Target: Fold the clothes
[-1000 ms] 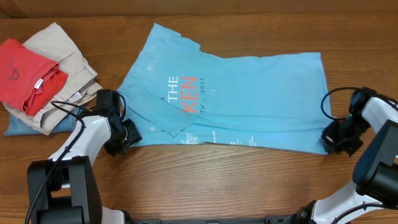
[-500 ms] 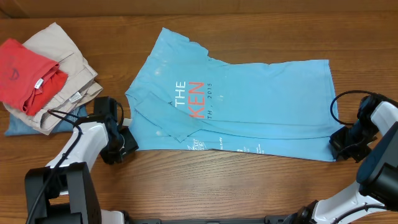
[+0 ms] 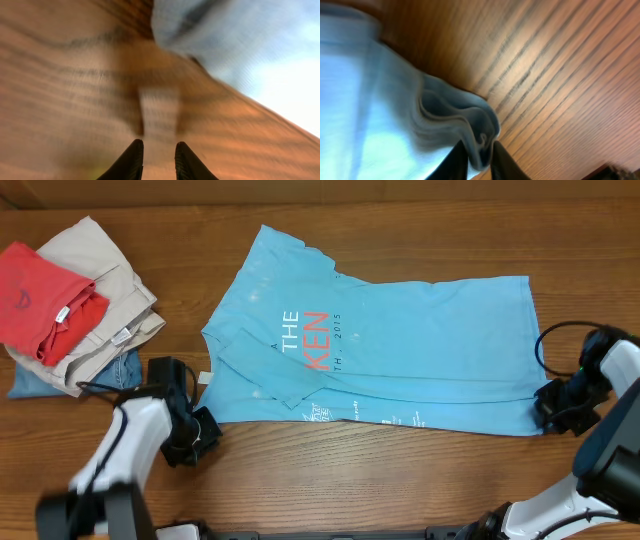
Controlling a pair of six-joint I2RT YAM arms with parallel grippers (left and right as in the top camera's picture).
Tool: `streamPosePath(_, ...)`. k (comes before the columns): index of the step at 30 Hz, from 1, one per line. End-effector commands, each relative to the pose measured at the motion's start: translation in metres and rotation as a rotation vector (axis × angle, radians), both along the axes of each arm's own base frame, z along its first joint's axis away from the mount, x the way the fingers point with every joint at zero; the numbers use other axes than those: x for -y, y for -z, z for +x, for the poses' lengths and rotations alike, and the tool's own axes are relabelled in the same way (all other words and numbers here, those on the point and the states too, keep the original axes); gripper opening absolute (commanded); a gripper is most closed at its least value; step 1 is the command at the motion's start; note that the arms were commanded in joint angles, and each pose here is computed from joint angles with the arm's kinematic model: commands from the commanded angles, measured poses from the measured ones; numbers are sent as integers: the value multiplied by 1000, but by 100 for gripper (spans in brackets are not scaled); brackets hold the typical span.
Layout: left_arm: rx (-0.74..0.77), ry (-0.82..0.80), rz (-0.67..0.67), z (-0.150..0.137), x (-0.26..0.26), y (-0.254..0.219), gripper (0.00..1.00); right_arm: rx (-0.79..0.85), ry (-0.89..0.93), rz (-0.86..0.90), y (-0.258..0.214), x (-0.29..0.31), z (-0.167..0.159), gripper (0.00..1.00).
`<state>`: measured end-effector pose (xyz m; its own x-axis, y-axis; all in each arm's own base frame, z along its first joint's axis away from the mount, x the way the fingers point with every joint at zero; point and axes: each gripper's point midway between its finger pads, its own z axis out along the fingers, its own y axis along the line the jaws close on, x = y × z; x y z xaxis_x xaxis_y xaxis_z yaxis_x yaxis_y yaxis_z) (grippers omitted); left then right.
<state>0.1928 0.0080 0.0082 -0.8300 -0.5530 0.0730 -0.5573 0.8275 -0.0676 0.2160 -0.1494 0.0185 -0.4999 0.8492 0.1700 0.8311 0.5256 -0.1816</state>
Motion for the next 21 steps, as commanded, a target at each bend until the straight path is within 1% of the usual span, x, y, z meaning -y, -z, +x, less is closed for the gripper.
streamPosePath(1, 213, 15, 24, 22, -2, -38, 30, 130, 11, -75, -36, 16, 24, 24)
streamPosePath(2, 258, 12, 49, 26, -6, -46, 36, 146, 10, -85, -41, 18, 27, 27)
streamPosePath(4, 313, 4, 96, 31, -13, -56, 64, 172, 10, -100, -49, 20, 31, 32)
streamPosePath(6, 341, 0, 124, 34, -18, -61, 70, 190, 10, -112, -54, 22, 34, 37)
streamPosePath(8, 342, 0, 123, 37, -18, -60, 73, 197, 6, -115, -56, 22, 34, 39)
streamPosePath(15, 256, 10, 91, 46, -16, -28, 72, 212, -18, -103, -56, 21, 37, 39)
streamPosePath(21, 166, 21, 18, 52, -6, 12, 71, 210, -18, -102, -56, 21, 36, 39)
